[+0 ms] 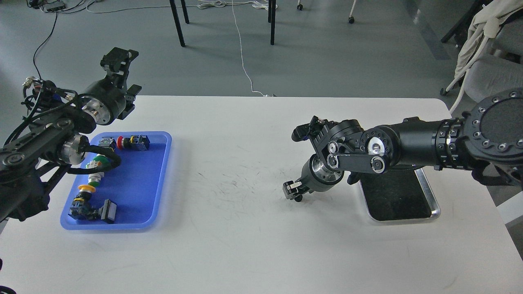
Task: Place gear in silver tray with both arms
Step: 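Extend the right gripper to the gear on the table and grasp it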
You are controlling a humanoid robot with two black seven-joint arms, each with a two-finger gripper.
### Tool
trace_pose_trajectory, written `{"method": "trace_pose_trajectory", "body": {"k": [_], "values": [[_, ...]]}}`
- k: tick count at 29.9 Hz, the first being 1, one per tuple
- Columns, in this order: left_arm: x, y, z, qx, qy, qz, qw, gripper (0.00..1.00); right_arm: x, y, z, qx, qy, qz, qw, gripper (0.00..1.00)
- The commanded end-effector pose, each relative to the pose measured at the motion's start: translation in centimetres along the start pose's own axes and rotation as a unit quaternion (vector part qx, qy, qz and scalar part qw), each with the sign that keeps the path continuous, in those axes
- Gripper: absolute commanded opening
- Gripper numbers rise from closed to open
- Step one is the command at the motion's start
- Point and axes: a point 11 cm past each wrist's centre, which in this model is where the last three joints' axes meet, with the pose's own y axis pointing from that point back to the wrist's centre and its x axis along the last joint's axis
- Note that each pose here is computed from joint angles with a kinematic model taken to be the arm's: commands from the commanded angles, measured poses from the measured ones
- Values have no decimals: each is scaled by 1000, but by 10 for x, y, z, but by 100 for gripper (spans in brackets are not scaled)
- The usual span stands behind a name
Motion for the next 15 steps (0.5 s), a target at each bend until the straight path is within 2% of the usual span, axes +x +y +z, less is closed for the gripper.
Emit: {"method": "trace_pose_trajectory", "body": {"k": [1,12,15], "values": [[-1,0,0,0,0,-1,1000,98,-1,0,-1,1,1,-2,1000,49],[0,0,1,-1,0,0,1000,98,-7,-3,-2,3,3,-9,1000,48],[0,0,1,-1,0,0,1000,98,-7,-3,-2,3,3,-9,1000,43]]}}
